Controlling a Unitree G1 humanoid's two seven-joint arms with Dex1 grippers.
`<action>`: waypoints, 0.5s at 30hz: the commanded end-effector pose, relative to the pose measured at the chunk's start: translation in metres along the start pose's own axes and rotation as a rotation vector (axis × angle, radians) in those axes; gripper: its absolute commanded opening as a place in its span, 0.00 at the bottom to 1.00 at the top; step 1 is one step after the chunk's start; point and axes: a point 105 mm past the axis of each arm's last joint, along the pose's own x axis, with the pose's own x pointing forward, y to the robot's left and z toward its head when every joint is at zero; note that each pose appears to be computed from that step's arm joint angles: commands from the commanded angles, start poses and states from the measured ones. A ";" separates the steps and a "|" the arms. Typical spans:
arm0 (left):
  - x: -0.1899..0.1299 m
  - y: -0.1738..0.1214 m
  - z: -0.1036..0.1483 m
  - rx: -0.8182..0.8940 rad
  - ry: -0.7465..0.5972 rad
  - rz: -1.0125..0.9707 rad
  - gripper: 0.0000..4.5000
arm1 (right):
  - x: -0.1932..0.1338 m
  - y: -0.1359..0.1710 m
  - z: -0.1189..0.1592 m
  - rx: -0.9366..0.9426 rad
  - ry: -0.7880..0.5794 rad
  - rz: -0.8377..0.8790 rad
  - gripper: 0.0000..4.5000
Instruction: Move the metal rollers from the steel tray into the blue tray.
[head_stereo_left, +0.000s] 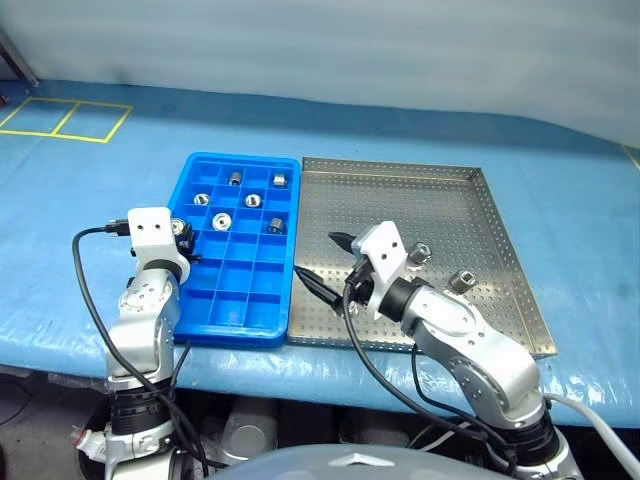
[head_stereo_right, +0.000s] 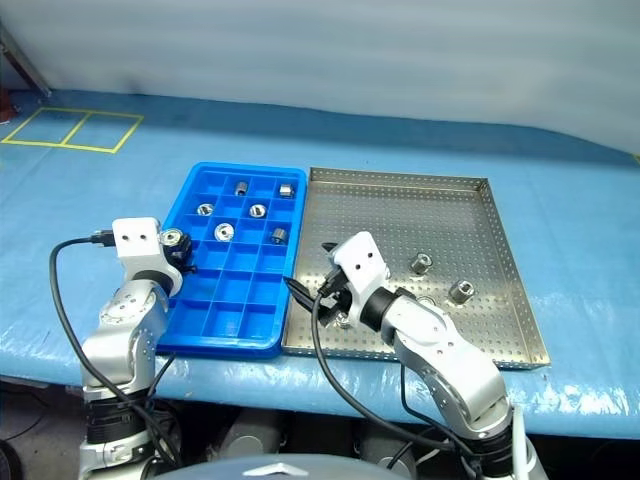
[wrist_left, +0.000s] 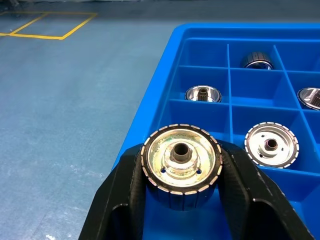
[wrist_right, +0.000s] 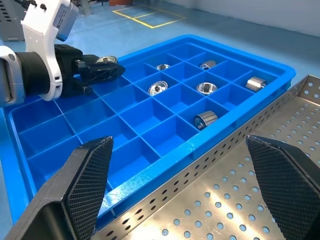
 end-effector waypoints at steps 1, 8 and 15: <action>0.000 -0.004 0.005 -0.008 -0.010 -0.028 0.38 | -0.005 0.002 0.014 -0.019 -0.057 -0.011 1.00; 0.003 -0.004 0.026 0.000 -0.110 -0.023 0.66 | -0.013 -0.004 0.015 -0.007 -0.066 -0.069 1.00; 0.007 -0.045 0.081 0.044 -0.302 -0.276 0.99 | -0.041 -0.021 0.013 0.005 -0.060 -0.219 1.00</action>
